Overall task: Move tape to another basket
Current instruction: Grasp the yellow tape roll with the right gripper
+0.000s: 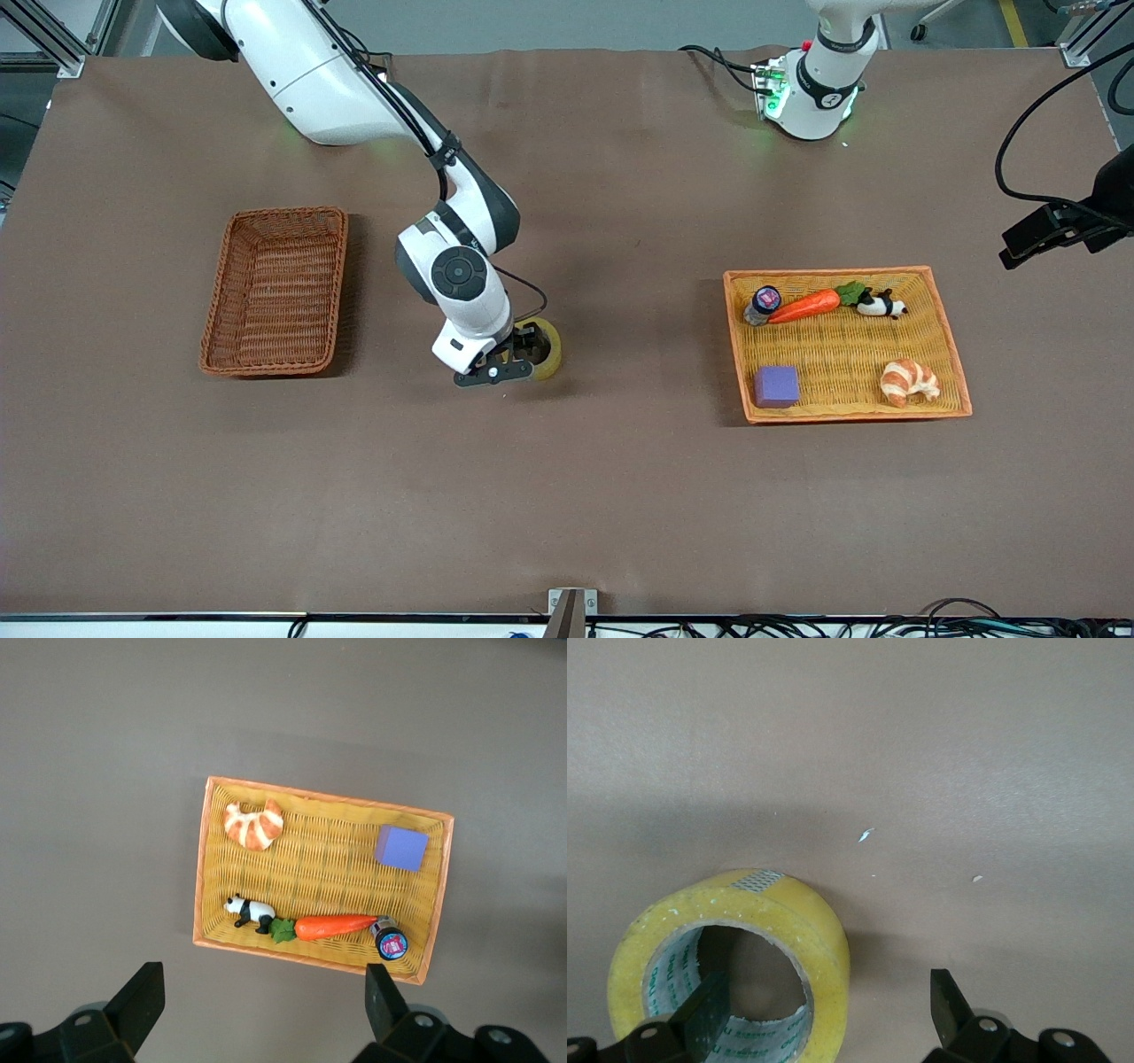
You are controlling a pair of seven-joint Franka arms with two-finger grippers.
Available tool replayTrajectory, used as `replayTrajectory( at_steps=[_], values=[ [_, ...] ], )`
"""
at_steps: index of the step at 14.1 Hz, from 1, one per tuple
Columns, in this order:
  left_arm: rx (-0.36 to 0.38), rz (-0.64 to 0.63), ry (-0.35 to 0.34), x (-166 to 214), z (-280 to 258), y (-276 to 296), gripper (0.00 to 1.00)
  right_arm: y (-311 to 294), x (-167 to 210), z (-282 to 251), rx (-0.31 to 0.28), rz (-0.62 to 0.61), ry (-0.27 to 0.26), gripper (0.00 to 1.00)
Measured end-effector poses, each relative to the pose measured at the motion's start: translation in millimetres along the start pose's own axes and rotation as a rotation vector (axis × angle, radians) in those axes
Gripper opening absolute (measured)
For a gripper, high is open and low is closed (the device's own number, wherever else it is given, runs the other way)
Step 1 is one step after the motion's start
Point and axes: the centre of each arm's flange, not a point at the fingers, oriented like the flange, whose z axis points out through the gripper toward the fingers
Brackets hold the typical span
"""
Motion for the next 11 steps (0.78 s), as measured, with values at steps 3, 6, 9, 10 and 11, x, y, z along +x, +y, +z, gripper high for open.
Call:
replayTrajectory(
  at_steps=[3,6,9,10,11],
  values=[
    [0.002,0.008,0.001,-4.9,8.8,-3.6,1.00,-0.5,-5.1,9.6,-0.027,-0.036,0.009,1.00],
    [0.004,0.016,0.006,-13.1,10.2,0.5,1.00,0.4,-11.3,24.4,-0.018,-0.048,0.029,1.00],
    [0.005,0.018,0.007,-15.1,9.4,1.4,1.00,-2.0,-13.0,26.1,-0.015,-0.053,0.032,0.95],
    [0.005,0.019,0.007,-15.1,9.7,1.7,1.00,-5.0,-14.6,26.2,-0.014,-0.057,0.032,0.85],
    [0.005,0.020,0.008,-15.1,9.9,2.2,1.00,-8.4,-16.3,26.3,-0.013,-0.057,0.032,0.75]
  ],
)
